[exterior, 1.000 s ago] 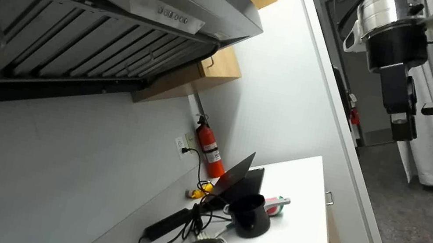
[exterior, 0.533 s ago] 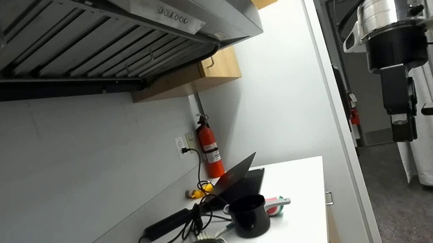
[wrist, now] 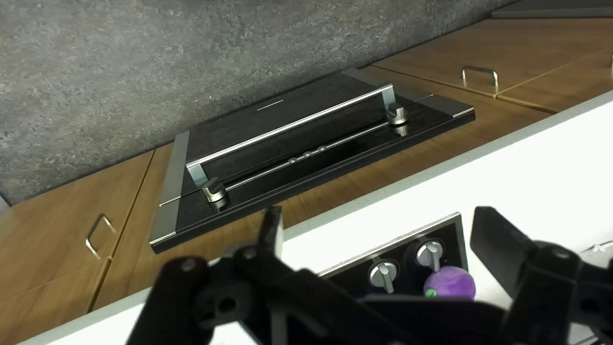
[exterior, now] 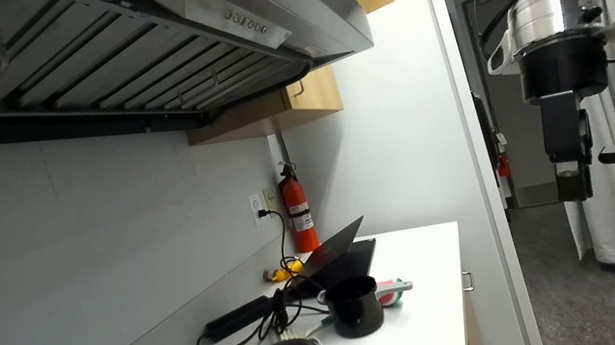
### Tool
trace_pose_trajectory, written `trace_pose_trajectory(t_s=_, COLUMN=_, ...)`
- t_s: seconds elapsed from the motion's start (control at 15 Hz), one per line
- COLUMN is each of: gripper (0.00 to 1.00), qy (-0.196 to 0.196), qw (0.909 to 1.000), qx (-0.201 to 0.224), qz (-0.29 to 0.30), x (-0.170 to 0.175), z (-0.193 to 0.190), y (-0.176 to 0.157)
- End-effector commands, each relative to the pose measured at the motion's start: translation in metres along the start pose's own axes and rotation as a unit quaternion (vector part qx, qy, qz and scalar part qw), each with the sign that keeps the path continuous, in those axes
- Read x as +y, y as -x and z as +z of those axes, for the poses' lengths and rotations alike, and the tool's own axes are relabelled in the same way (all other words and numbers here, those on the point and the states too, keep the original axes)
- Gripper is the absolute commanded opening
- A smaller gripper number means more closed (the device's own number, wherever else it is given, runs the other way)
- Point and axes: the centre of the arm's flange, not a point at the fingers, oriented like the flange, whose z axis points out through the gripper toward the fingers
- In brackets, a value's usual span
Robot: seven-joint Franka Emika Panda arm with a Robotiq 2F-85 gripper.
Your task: Remove the lid from the blue pot and place it on top of the orange cup
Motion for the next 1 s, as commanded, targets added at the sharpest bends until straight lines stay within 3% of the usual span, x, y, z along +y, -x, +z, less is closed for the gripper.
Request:
trace_pose_trajectory(t_s=0.0, gripper=1.00, qy=0.000, qw=1.0000, qx=0.000, qz=0.000, x=0.0000, z=0.0000, y=0.0000)
trace_pose_trajectory(t_s=0.93, gripper=1.00, qy=0.004, qw=0.9999, qx=-0.008, qz=-0.005, x=0.0018, z=0.0072, y=-0.0004)
